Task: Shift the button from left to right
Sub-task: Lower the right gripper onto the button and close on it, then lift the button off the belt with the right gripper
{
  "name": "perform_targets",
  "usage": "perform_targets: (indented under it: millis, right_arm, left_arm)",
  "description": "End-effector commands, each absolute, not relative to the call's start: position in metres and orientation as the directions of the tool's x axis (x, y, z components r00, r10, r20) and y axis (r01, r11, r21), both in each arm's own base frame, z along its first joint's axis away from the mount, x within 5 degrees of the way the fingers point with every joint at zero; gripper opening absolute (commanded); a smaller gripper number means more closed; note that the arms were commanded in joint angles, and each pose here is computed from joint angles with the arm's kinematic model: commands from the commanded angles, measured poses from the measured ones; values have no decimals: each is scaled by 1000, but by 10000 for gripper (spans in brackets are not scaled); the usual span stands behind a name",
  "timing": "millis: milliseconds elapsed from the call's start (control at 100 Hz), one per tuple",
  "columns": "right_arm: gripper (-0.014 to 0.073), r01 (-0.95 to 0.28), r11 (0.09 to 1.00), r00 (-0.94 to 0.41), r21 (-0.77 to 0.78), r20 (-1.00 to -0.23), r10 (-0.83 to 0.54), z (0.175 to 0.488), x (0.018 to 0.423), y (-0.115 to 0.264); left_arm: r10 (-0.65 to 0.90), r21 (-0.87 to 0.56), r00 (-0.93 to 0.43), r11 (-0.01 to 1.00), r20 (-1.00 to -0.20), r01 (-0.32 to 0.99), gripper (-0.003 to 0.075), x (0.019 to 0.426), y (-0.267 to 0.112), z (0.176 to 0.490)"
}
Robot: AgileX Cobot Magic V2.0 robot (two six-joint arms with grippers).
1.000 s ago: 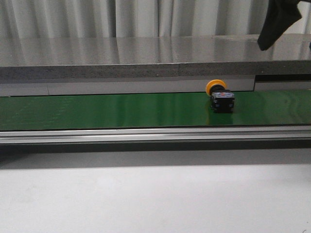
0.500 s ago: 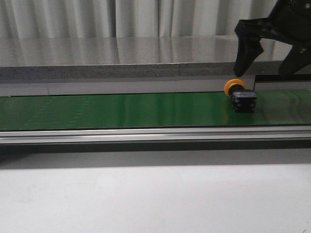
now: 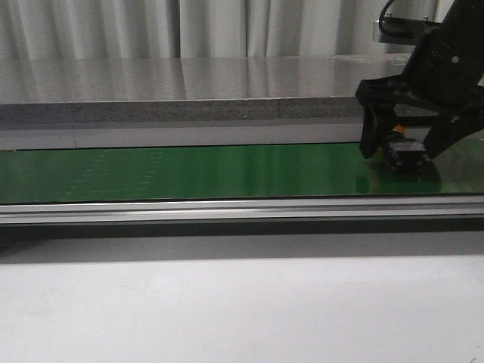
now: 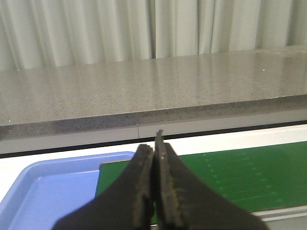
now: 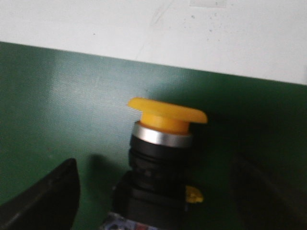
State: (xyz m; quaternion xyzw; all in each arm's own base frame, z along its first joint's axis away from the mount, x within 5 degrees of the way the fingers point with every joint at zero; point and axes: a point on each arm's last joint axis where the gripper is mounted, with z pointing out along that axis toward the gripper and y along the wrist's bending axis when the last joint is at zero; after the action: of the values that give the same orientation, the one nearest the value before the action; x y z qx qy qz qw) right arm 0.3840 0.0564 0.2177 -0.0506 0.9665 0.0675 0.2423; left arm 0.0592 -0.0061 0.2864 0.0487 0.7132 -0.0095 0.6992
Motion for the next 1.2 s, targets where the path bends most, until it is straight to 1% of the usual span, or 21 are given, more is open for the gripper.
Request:
perform_targets:
  millis: [0, 100, 170, 220, 370, 530, 690, 870, 1020, 1190]
  right_arm:
    - [513, -149, 984, -820, 96, -568, -69, 243, 388, 58]
    - [366, -150, 984, -824, 97, -563, -70, 243, 387, 58]
    - [307, -150, 984, -830, 98, -553, -71, 244, 386, 57]
    - [293, -151, 983, -837, 99, -542, -74, 244, 386, 57]
    - [290, -166, 982, -851, 88, -516, -97, 253, 385, 57]
    - [290, -187, 982, -844, 33, -517, -143, 276, 388, 52]
    - [290, -171, 985, -838, -16, -524, -154, 301, 388, 37]
    - [290, -124, 990, -834, -72, -532, -143, 317, 387, 4]
    - [290, -84, 991, -839, -107, -530, -128, 318, 386, -32]
    - [290, 10, 991, -834, -136, -548, -67, 319, 380, -82]
  left_arm:
    - [37, 44, 84, 996, -996, 76, -20, 58, -6, 303]
    - [37, 44, 84, 996, -996, 76, -20, 58, -6, 303]
    - [37, 44, 84, 996, -996, 76, -20, 58, -6, 303]
    - [37, 44, 84, 996, -996, 76, -20, 58, -6, 303]
    - [37, 44, 84, 996, -996, 76, -20, 58, -6, 303]
    - [37, 44, 84, 996, -996, 76, -20, 58, -6, 303]
    - [37, 44, 84, 996, -996, 76, -20, 58, -6, 303]
    - [37, 44, 84, 996, -996, 76, -20, 58, -6, 303]
    - [37, 44, 84, 996, -996, 76, -20, 58, -6, 303]
    - [37, 44, 84, 996, -996, 76, -20, 58, -6, 303]
